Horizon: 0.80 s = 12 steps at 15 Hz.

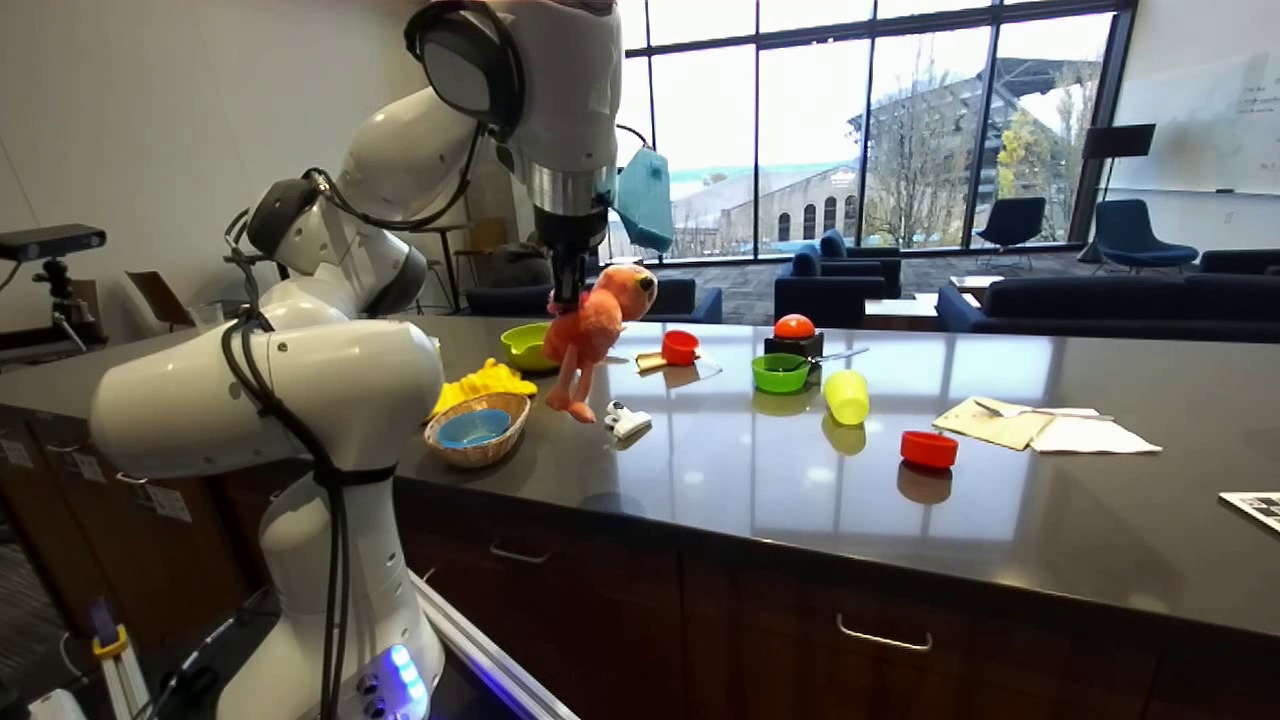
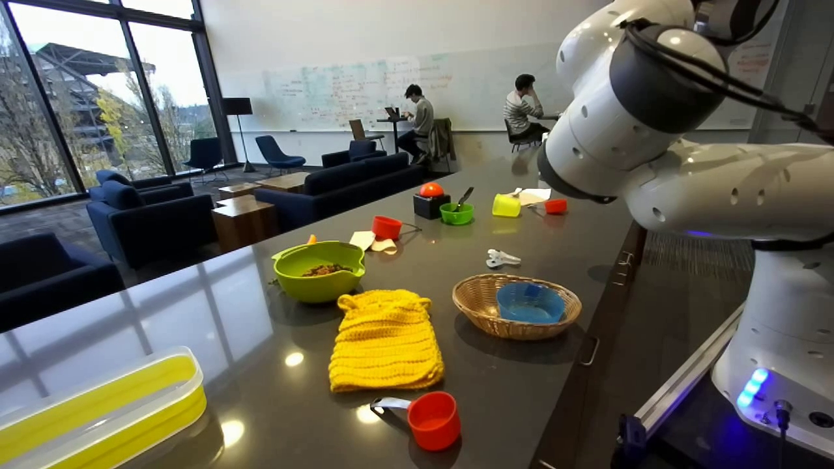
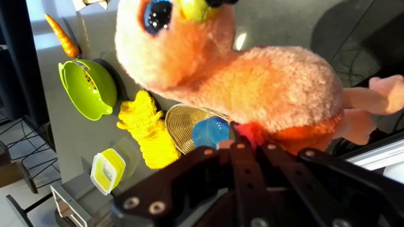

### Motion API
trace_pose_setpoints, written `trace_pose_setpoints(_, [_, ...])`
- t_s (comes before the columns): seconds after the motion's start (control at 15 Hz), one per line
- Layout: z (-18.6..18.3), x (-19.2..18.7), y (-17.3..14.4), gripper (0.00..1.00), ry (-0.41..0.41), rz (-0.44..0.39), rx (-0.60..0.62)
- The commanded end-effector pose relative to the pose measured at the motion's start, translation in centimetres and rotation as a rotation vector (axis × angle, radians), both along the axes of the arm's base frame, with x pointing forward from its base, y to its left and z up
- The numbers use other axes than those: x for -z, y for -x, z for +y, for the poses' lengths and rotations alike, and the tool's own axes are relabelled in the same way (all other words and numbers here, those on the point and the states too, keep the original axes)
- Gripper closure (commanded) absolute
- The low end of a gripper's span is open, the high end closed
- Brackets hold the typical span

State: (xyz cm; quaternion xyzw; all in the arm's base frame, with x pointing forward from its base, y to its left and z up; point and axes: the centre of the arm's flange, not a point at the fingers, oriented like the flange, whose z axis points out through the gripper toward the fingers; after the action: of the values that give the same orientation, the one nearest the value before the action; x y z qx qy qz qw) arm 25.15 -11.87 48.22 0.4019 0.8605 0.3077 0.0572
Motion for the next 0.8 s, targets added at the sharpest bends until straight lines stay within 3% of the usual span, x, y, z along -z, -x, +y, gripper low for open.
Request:
trace_pose_setpoints(0.0, [0.0, 0.0, 0.0, 0.96, 0.0, 0.0, 0.0])
trace_pose_setpoints(0.13, [-1.1, -1.4, 1.2, 0.99, 0.016, -0.041, 0.038])
trace_pose_setpoints(0.27, [-1.9, -6.6, 3.7, 0.99, 0.121, -0.124, 0.029])
trace_pose_setpoints(0.47, [0.3, -13.1, 6.1, 0.99, 0.292, -0.166, -0.011])
trace_pose_setpoints(0.73, [0.9, -18.0, 2.2, 0.99, 0.513, -0.195, -0.101])
